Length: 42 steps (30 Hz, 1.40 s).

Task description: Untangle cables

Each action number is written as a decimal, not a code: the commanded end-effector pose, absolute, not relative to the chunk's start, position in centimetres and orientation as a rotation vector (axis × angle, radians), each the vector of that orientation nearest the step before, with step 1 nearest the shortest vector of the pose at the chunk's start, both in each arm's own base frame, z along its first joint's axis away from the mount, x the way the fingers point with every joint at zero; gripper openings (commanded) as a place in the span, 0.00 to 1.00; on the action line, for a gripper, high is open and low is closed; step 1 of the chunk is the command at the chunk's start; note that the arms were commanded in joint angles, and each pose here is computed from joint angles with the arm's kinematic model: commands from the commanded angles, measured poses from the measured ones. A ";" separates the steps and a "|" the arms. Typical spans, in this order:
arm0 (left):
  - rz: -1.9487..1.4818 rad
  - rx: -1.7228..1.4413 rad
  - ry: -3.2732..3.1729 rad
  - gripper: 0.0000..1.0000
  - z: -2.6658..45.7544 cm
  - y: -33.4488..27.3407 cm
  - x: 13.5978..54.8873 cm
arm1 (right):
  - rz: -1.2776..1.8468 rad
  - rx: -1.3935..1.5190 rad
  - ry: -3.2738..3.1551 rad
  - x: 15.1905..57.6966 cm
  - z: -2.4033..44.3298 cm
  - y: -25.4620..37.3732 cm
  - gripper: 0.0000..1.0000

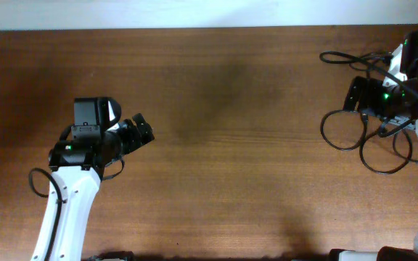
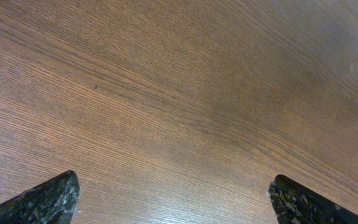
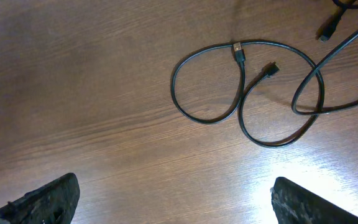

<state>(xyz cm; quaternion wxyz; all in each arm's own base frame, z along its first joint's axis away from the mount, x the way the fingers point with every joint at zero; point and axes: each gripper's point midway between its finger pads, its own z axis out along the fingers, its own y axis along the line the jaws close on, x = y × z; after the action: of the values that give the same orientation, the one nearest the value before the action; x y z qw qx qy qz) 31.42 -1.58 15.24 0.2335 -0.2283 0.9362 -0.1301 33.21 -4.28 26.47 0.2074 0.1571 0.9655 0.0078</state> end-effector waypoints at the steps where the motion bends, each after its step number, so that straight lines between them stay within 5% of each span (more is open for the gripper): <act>1: -0.361 -0.602 2.574 0.99 15.4 -1.7 31.5 | 0.035 0.423 2.678 33.4 26.9 -4.0 0.98; 11: -0.264 -0.603 2.566 0.99 15.7 -0.9 29.9 | 0.035 0.423 2.678 33.4 26.9 -4.0 0.97; 22: -0.266 0.333 1.841 0.99 17.7 -8.2 27.7 | 0.035 0.423 2.678 33.4 26.9 -4.0 0.97; 31: -0.221 0.299 1.531 0.99 19.3 -7.3 25.6 | 0.035 0.423 2.678 33.4 26.9 -4.0 0.98; 42: -0.043 0.226 1.645 0.99 15.4 -4.0 24.3 | 0.035 0.423 2.678 33.4 26.9 -4.0 0.98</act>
<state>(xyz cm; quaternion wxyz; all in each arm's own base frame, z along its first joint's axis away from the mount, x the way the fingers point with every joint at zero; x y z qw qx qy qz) 24.49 -5.04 14.86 0.6614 0.0981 0.7415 -0.0559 33.24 -4.27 26.52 0.2083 0.1572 0.9653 0.0080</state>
